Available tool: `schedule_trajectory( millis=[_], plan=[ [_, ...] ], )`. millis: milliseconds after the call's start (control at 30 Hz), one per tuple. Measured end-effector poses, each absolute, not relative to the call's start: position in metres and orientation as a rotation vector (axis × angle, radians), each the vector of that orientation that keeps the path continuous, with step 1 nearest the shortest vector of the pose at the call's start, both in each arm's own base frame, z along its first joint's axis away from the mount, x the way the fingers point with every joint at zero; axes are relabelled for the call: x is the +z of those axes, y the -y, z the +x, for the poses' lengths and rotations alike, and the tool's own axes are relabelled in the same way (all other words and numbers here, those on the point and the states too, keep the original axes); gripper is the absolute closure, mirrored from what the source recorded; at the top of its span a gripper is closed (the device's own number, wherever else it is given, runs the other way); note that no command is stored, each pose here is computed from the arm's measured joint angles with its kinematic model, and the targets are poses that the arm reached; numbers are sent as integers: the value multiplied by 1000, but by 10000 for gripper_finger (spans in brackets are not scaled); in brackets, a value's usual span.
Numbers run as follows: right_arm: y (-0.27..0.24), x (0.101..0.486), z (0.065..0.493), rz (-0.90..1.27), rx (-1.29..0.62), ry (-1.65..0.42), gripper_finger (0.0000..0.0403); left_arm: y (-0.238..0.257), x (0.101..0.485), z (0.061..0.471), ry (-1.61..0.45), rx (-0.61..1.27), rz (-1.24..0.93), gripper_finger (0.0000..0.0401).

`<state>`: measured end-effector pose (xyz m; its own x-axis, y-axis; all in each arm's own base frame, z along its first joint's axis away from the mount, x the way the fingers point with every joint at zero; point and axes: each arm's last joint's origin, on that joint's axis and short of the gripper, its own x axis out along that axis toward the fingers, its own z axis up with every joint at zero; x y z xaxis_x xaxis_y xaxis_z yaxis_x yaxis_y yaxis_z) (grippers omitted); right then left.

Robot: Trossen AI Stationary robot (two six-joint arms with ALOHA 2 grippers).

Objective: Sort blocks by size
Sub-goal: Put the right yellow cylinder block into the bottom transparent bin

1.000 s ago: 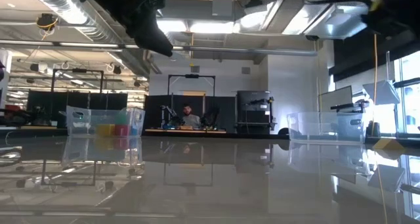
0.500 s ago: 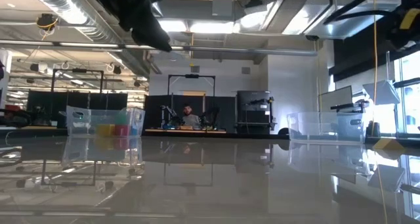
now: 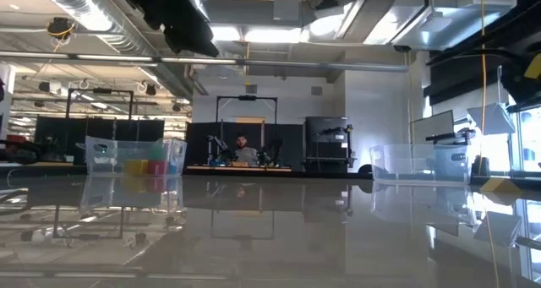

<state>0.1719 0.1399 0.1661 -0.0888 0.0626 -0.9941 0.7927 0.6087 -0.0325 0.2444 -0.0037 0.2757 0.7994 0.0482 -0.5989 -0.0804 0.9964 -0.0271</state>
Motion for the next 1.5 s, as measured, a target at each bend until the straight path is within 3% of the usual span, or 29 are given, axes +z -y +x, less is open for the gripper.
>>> schedule_trajectory(
  millis=[267,567,767,1167,1500],
  plan=[
    [-139,165,170,721,-686,-1599,270,8,276,244,-640,54,-49,189],
    [-141,192,184,652,-542,-1537,275,8,276,245,-632,70,-100,189],
    [-140,225,215,540,-446,-1236,267,8,278,246,-605,72,-113,189],
    [-107,248,285,323,-223,-656,274,14,273,257,-595,24,-147,189],
    [-81,276,319,167,-85,-315,274,29,283,269,-425,-77,-77,189]
  ],
)
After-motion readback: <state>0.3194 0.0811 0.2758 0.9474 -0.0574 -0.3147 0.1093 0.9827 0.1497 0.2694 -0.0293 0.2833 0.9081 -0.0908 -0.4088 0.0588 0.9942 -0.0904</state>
